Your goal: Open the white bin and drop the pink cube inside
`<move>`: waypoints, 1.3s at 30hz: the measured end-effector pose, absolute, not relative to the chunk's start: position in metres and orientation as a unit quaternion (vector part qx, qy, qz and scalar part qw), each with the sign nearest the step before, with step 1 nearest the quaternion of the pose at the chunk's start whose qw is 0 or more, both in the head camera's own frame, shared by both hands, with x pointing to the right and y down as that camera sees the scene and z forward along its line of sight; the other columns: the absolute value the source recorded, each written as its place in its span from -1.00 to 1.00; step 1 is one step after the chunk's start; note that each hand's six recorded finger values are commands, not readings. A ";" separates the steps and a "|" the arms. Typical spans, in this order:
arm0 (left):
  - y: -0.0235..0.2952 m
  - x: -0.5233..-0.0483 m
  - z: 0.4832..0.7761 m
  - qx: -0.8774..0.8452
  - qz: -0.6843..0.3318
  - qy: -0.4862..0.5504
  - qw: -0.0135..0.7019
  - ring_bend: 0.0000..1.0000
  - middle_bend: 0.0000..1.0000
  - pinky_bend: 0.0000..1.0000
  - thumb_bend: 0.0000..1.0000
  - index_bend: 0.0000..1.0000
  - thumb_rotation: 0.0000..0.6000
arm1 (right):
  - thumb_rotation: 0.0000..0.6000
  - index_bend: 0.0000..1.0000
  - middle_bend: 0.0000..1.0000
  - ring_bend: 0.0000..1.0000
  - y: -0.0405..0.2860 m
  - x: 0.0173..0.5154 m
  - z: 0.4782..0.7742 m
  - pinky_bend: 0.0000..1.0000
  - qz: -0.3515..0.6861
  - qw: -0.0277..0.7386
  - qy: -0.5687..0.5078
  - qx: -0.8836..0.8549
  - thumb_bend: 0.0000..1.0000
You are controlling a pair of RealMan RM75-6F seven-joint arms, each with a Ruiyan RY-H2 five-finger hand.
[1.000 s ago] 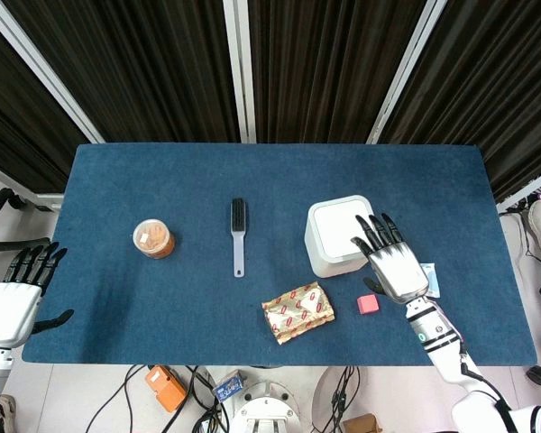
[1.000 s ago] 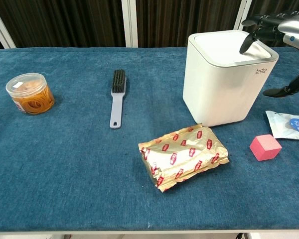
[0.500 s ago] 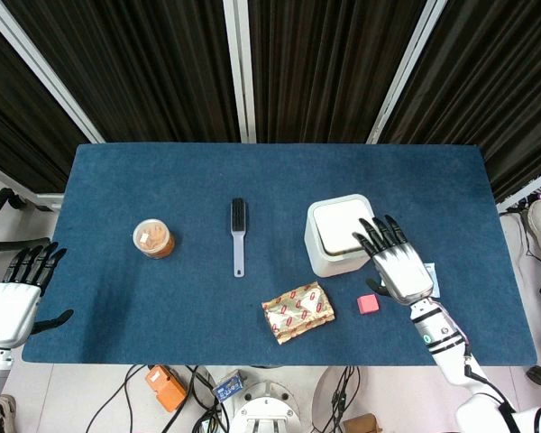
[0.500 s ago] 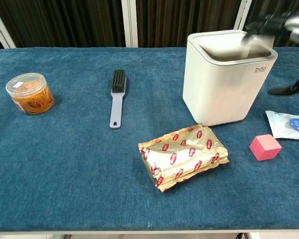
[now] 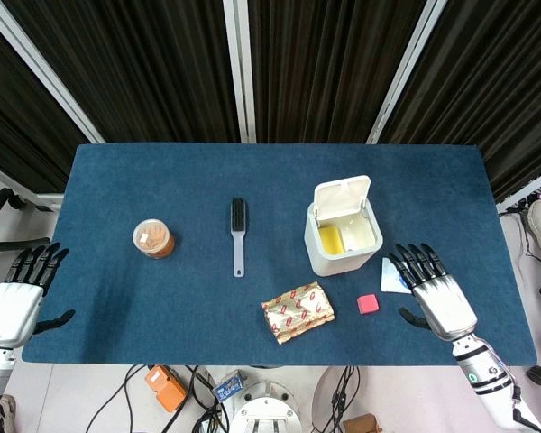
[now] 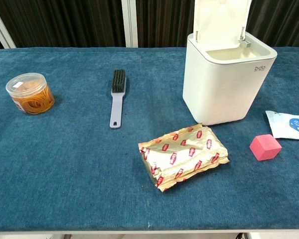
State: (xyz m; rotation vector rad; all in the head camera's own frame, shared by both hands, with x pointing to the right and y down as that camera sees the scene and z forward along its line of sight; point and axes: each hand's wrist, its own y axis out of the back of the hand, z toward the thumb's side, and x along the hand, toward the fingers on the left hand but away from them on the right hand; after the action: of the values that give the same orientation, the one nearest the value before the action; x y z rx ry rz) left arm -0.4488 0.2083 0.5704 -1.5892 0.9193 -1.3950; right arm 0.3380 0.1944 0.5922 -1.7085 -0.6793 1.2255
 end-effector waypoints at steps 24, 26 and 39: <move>0.207 -0.451 0.569 -0.633 -0.552 0.365 0.402 -1.00 -1.00 -0.99 -0.84 -1.00 1.00 | 1.00 -0.09 -0.29 -0.45 0.220 0.320 0.696 -0.29 0.505 0.387 -0.208 -0.743 -0.23; 0.207 -0.451 0.569 -0.633 -0.552 0.365 0.402 -1.00 -1.00 -0.99 -0.84 -1.00 1.00 | 1.00 -0.05 -0.27 -0.42 0.218 0.319 0.699 -0.27 0.505 0.383 -0.210 -0.744 -0.20; 0.206 -0.454 0.566 -0.633 -0.549 0.372 0.401 -1.00 -1.00 -0.99 -0.84 -1.00 1.00 | 1.00 0.50 0.15 0.01 0.209 0.318 0.692 -0.01 0.493 0.414 -0.236 -0.728 -0.14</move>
State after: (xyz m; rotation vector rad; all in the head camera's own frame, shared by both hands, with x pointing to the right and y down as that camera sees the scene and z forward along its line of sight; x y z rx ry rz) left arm -0.4535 0.2064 0.5664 -1.5997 0.9395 -1.3876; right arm 0.3176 0.2086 0.6916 -1.8294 -0.5941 1.2399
